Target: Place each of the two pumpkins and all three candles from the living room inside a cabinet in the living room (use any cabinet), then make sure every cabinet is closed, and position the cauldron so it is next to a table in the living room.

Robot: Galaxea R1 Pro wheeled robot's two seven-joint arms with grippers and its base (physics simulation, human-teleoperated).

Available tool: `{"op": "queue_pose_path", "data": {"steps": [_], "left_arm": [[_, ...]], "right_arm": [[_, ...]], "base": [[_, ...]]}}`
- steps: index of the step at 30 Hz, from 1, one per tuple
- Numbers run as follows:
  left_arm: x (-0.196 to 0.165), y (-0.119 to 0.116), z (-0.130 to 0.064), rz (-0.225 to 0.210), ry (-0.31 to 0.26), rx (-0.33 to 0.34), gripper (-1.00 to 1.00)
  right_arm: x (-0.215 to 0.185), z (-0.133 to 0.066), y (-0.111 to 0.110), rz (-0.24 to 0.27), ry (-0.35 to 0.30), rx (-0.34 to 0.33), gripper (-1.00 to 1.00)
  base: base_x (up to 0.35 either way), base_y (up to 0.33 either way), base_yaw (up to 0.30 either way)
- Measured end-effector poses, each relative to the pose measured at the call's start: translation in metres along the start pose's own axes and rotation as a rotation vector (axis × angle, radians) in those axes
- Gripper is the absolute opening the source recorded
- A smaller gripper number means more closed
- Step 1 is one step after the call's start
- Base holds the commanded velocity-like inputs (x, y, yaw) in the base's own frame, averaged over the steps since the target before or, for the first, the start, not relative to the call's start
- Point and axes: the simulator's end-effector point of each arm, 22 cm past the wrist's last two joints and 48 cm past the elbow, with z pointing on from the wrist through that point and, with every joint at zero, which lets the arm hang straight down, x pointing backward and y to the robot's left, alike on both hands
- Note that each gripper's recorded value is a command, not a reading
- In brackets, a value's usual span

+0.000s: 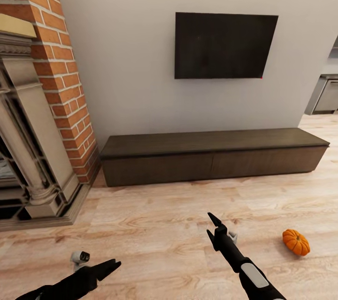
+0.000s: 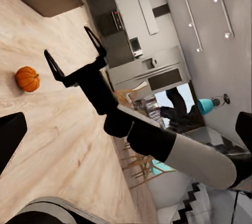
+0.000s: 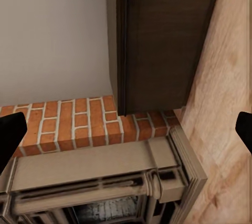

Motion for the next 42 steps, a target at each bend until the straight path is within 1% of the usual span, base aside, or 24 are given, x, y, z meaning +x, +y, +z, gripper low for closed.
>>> {"op": "queue_pose_path", "data": {"steps": [2,6,9,13,18,23,29,33,36,42], "left_arm": [[-0.022,-0.009,0.006,0.020,-0.024,0.039,1.00],[-0.056,-0.022,0.019,0.047,-0.034,0.088,1.00],[-0.069,-0.025,0.026,0.059,-0.035,0.108,1.00],[-0.069,-0.017,0.028,0.057,-0.036,0.107,1.00],[-0.064,-0.009,0.026,0.054,-0.038,0.112,1.00],[-0.059,-0.002,0.025,0.062,-0.039,0.120,1.00],[-0.059,-0.001,0.024,0.057,-0.039,0.120,1.00],[-0.059,-0.002,0.023,0.058,-0.038,0.122,1.00],[-0.060,-0.004,0.023,0.063,-0.037,0.125,1.00],[-0.060,-0.005,0.022,0.065,-0.036,0.125,1.00]], "right_arm": [[0.000,0.000,-0.004,-0.001,-0.001,0.000,1.00],[0.000,0.000,-0.013,-0.005,-0.005,0.000,1.00],[0.000,-0.001,-0.020,-0.010,-0.004,0.002,1.00],[0.001,-0.001,-0.031,-0.015,-0.002,0.008,1.00],[0.001,-0.002,-0.052,-0.020,-0.004,0.051,1.00],[0.003,-0.002,-0.065,-0.020,-0.002,0.063,1.00],[0.005,-0.001,-0.065,-0.022,0.000,0.064,1.00],[0.004,-0.001,-0.065,-0.025,-0.002,0.063,1.00],[0.001,-0.001,-0.065,-0.034,-0.016,0.063,1.00],[-0.001,-0.001,-0.064,-0.033,-0.027,0.061,1.00]], "base": [[0.000,0.000,0.000],[0.000,0.000,0.000],[0.000,0.000,0.000],[0.000,0.000,0.000],[0.000,0.000,0.000],[0.000,0.000,0.000],[0.025,0.000,0.000],[0.263,-0.036,0.000],[0.311,-0.074,0.000],[0.322,-0.083,0.000]]}}
